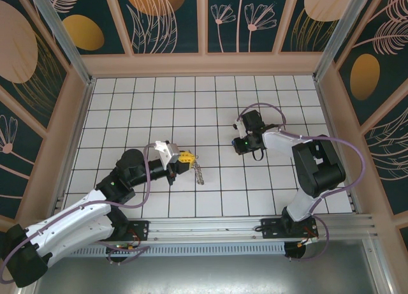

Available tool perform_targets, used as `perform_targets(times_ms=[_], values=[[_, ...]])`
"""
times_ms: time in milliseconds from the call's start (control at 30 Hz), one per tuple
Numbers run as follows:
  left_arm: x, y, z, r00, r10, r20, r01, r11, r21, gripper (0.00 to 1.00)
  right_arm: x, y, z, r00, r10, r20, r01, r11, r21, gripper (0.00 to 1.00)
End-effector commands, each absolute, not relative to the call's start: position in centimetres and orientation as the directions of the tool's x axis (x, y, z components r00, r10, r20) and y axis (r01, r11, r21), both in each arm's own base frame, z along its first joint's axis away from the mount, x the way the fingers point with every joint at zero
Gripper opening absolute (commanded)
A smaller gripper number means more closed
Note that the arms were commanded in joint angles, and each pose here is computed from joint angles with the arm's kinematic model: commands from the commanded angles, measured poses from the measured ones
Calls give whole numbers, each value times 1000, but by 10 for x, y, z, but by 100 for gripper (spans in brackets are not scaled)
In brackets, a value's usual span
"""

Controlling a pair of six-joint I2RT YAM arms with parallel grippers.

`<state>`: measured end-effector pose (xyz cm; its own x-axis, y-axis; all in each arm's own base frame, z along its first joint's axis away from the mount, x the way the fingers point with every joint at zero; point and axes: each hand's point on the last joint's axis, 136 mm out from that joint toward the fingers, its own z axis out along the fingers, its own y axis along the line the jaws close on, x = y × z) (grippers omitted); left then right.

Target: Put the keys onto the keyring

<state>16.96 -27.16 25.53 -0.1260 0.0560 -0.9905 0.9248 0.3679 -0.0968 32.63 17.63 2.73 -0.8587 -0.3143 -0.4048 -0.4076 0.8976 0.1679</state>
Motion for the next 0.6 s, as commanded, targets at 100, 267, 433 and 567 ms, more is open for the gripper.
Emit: perform_targets(times_ms=[100,267,433,567], values=[[166,-271,273,-103,12,-995,930,355,-92,0,324,175,28,-853,-326,-407,-413,899,147,13],[167,-271,274,-100,12,-995,930,358,-89,0,324,174,32,-845,-336,-416,-423,896,136,11],[168,-271,274,-106,16,-994,928,362,-93,0,326,179,45,-814,-349,-465,-457,878,141,4],[169,-271,276,-112,18,-994,925,366,-98,0,328,183,64,-771,-362,-524,-497,857,139,0]])
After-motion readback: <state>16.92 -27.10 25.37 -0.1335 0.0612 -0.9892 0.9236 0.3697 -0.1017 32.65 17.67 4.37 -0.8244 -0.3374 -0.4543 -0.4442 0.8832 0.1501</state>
